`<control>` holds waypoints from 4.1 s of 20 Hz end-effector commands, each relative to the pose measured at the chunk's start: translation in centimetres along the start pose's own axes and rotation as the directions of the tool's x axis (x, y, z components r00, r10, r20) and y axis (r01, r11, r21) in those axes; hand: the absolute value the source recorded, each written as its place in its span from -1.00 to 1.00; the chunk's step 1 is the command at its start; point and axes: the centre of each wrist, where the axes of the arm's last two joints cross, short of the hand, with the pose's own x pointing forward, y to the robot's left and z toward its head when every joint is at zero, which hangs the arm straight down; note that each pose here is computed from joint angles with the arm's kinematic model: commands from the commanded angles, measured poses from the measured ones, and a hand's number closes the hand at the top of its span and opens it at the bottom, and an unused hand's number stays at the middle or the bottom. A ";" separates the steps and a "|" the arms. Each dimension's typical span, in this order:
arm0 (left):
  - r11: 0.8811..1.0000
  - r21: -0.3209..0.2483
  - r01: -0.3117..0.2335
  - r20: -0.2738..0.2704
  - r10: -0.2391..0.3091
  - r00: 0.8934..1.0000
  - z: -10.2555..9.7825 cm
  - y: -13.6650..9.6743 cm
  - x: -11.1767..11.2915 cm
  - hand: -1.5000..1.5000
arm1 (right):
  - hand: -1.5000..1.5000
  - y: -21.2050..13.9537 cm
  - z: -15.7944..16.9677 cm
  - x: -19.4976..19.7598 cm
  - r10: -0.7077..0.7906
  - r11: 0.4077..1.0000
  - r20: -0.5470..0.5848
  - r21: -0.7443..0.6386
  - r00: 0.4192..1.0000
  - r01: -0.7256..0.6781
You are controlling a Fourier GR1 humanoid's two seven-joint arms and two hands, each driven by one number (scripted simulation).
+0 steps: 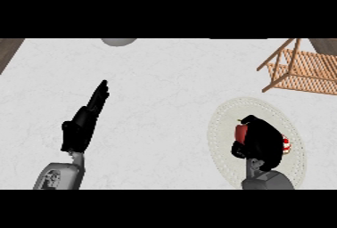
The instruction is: Pick the bell pepper from the placemat and place it in the tiered shelf
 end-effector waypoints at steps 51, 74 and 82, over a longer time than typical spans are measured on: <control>1.000 -0.011 0.013 0.006 -0.013 1.000 0.0 0.9 -0.7 0.00 | 1.00 -30.8 0.2 -11.3 -0.536 0.638 0.473 -0.315 0.699 0.702; 1.000 -0.016 -0.017 -0.011 0.017 1.000 -0.3 -1.3 -1.4 0.00 | 1.00 -34.7 -11.7 -12.0 -0.398 0.597 0.442 -0.541 0.804 0.593; 1.000 -0.014 0.005 0.008 -0.004 1.000 -1.3 -1.4 -0.5 0.00 | 1.00 -32.1 -16.8 -11.1 -0.290 0.586 0.493 -0.586 0.820 0.560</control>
